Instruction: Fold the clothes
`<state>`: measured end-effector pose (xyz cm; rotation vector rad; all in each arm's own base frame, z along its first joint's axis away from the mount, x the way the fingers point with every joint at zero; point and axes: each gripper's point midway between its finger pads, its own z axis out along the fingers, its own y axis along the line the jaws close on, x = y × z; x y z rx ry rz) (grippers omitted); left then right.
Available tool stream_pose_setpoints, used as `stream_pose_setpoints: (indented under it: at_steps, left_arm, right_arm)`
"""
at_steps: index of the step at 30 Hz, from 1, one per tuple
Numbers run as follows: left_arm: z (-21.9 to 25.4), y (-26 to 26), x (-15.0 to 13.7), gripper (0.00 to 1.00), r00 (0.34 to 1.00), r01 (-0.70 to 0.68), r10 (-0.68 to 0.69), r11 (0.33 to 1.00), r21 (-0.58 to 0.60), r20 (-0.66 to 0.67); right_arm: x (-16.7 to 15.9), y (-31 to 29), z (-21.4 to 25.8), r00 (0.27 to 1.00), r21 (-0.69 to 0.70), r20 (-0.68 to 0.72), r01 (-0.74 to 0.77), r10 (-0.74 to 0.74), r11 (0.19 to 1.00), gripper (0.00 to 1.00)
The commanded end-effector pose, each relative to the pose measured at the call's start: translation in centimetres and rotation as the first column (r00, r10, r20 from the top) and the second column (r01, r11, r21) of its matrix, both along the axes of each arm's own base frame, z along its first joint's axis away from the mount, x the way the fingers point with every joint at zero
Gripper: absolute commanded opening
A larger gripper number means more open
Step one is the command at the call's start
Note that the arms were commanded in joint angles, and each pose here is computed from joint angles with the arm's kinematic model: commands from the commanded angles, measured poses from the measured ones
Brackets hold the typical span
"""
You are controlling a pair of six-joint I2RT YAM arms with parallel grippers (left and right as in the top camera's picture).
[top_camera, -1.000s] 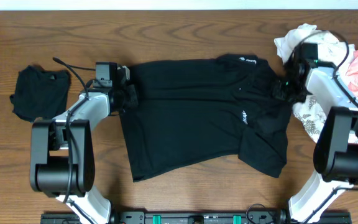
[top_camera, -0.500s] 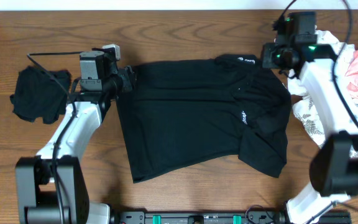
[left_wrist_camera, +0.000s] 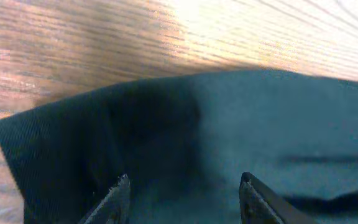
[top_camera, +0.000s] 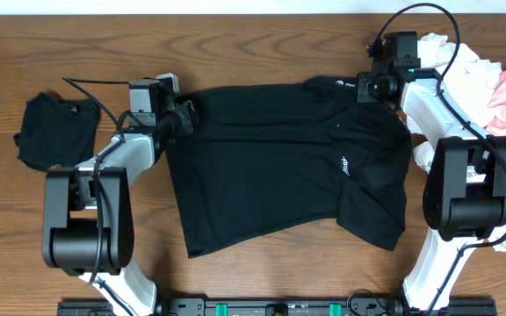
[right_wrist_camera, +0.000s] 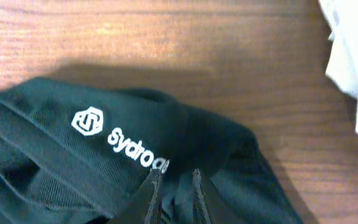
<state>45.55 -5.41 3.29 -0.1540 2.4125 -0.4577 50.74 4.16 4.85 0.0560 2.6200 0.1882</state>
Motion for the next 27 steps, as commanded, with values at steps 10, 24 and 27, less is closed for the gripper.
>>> stream_pose_setpoints:
  at_steps: [10,24,27]
  left_arm:
    - [-3.5,-0.4,1.1,0.57,1.0,0.014,-0.014,1.0,0.01,0.004]
    - [-3.0,1.9,3.2,0.56,0.992,-0.087,0.076,0.991,0.106,0.103]
    - [-2.8,1.9,3.4,0.56,0.99,-0.089,0.076,0.991,0.104,0.116]
  right_arm:
    - [0.2,-1.3,-5.3,0.998,-0.042,-0.062,0.024,-0.027,0.999,0.16]
    - [-0.1,-9.0,-9.5,0.953,-0.063,-0.106,0.278,-0.283,0.959,0.15]
    - [-0.3,-10.2,-9.8,0.946,-0.063,-0.11,0.3,-0.306,0.952,0.15]
